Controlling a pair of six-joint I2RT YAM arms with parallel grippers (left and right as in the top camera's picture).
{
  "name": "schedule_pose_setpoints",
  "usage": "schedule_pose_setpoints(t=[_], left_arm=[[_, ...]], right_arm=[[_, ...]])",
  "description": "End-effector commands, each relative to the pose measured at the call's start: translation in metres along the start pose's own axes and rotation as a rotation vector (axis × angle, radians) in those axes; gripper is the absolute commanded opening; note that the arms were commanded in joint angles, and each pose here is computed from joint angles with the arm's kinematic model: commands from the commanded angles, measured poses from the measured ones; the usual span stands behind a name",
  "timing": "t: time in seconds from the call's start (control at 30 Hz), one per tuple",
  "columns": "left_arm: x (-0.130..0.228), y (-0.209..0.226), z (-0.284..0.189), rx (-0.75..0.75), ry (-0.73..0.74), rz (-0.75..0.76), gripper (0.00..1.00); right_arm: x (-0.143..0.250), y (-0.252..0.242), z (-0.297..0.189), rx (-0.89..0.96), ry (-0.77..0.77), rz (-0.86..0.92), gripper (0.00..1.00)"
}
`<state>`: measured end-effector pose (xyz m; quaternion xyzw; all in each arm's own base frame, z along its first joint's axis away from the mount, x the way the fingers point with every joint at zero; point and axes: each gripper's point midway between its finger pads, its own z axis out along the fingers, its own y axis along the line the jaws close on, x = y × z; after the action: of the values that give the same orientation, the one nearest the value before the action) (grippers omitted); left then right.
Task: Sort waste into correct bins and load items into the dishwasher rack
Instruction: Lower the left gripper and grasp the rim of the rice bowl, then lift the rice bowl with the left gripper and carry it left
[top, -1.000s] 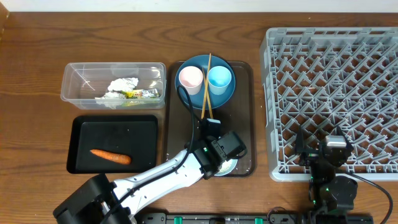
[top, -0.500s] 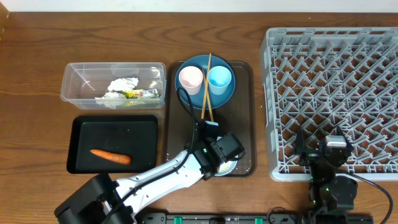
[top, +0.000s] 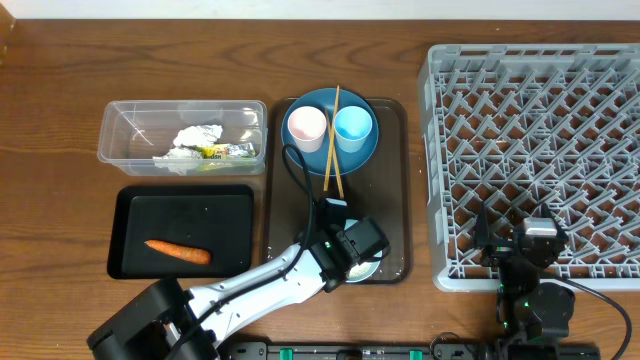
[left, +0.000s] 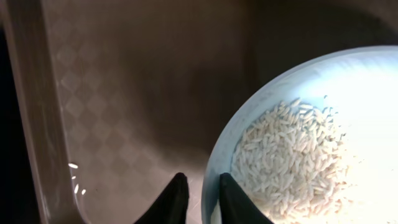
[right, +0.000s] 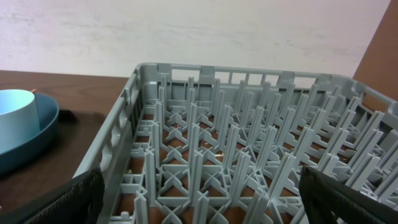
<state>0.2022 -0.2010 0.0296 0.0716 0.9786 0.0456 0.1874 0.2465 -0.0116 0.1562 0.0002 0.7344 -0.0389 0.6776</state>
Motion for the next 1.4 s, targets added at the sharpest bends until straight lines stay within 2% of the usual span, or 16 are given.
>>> schedule_pose_setpoints(t=[0.0, 0.2, 0.6, 0.8, 0.93, 1.03, 1.17, 1.37], left_arm=[[-0.001, 0.007, 0.004, -0.04, -0.015, -0.004, 0.12], [-0.01, 0.026, 0.004, -0.111, -0.046, -0.019, 0.12], [-0.027, 0.083, 0.016, -0.213, 0.007, -0.153, 0.13], [-0.036, 0.091, 0.013, -0.215, 0.006, -0.133, 0.38], [-0.049, 0.089, -0.003, -0.195, -0.019, -0.113, 0.43], [-0.068, 0.088, -0.031, -0.154, -0.076, -0.137, 0.43], [-0.086, 0.079, -0.075, -0.019, -0.143, -0.186, 0.46], [-0.067, 0.032, -0.115, 0.329, -0.065, -0.174, 0.45]], right_arm=[[0.001, -0.002, 0.0, 0.008, 0.003, 0.016, 0.99], [0.001, -0.002, 0.0, 0.009, 0.003, 0.016, 0.99], [0.001, -0.002, 0.0, 0.009, 0.003, 0.016, 0.99], [0.001, -0.002, 0.0, 0.009, 0.003, 0.016, 0.99], [0.001, -0.002, 0.0, 0.009, 0.003, 0.016, 0.99], [0.001, -0.002, 0.0, 0.009, 0.003, 0.016, 0.99], [0.001, -0.002, 0.0, 0.009, 0.003, 0.016, 0.99], [0.001, -0.002, 0.0, 0.008, 0.003, 0.016, 0.99]])
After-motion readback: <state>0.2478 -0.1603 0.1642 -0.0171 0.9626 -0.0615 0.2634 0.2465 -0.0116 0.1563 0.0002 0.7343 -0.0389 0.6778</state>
